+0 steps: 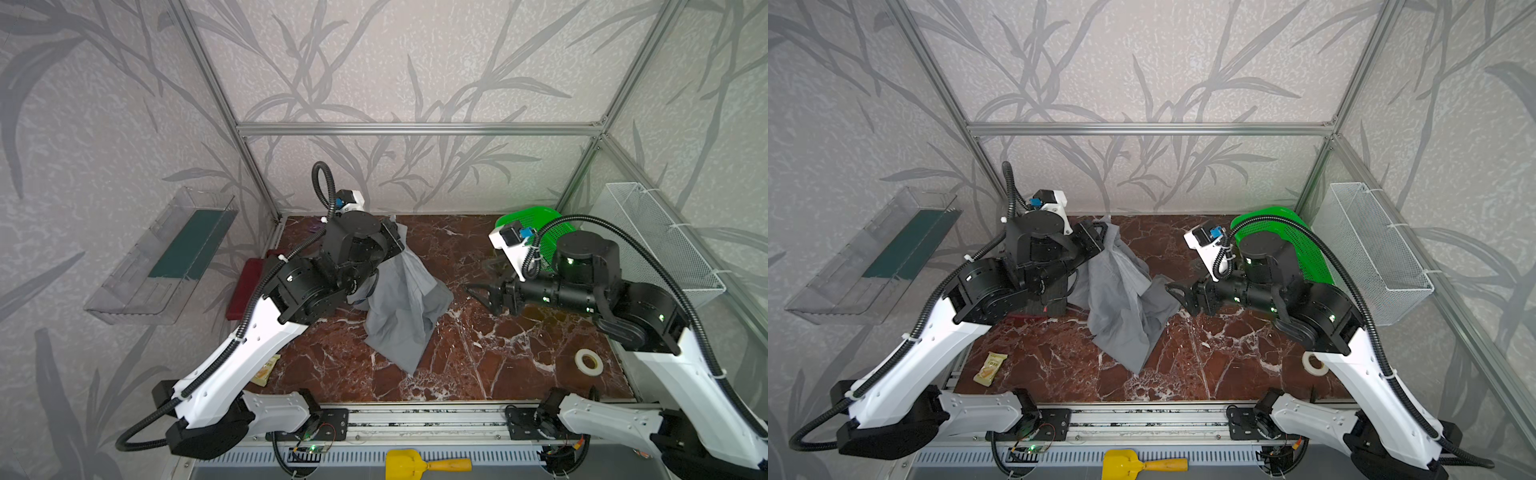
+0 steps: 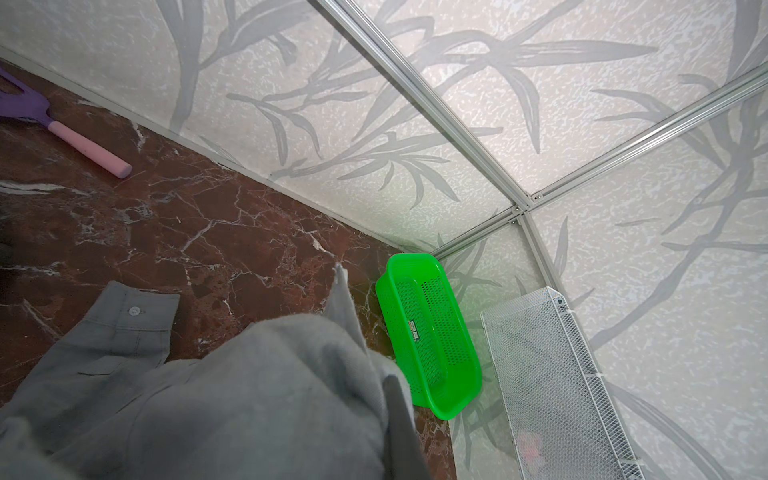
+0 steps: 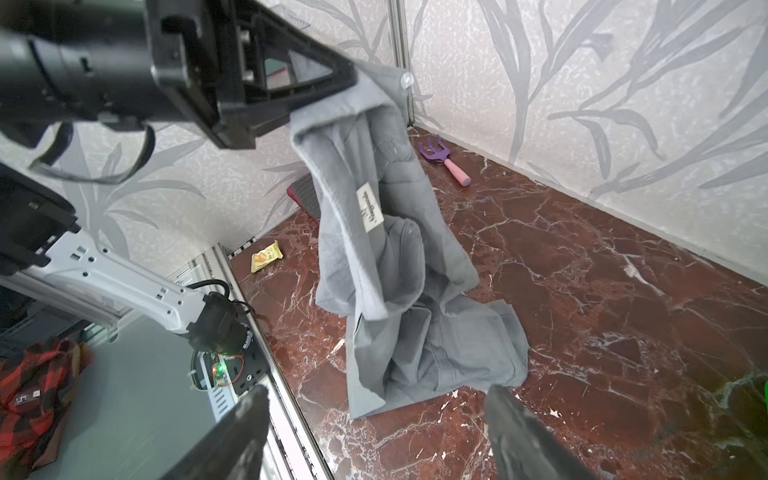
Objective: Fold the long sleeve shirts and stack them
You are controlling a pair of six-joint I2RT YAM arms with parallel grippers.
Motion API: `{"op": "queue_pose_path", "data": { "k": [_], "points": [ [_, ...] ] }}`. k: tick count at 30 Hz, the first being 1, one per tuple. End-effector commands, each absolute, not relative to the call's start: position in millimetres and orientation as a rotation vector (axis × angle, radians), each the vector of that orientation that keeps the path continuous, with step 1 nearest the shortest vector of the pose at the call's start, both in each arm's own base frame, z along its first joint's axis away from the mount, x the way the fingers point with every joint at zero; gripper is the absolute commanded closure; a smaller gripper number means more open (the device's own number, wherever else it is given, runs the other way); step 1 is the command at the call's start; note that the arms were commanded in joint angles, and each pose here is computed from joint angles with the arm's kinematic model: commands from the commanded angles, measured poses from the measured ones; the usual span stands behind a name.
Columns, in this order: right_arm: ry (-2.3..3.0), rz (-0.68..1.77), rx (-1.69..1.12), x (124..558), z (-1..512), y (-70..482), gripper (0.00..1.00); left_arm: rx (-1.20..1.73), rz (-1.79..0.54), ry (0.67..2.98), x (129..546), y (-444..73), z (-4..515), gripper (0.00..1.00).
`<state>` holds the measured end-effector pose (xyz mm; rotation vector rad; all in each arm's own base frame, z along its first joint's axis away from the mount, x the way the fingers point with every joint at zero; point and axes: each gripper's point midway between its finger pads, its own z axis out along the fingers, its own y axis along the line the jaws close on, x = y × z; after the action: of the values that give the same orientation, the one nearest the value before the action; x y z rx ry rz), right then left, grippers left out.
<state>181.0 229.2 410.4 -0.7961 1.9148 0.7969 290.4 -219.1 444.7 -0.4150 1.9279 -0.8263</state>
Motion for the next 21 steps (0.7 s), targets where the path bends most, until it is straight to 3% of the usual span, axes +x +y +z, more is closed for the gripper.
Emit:
{"op": "queue_pose_path", "data": {
  "k": [1,6,14,18,21],
  "points": [
    [1.797,0.858,-0.834,195,414,258,0.19,-0.425,-0.845,1.866,295,-219,464,1.00],
    [1.769,0.805,-0.881,209,402,285,0.16,-0.435,-0.872,1.890,302,-232,455,1.00],
    [1.844,0.712,-0.885,251,365,318,0.19,-0.401,-0.910,1.892,305,-245,453,1.00],
    [1.869,0.666,-0.862,269,351,327,0.26,-0.386,-0.935,1.890,305,-250,453,1.00],
    [1.882,0.689,-0.874,275,347,340,0.43,-0.371,-0.948,1.891,305,-253,453,1.00]
  ]
}}
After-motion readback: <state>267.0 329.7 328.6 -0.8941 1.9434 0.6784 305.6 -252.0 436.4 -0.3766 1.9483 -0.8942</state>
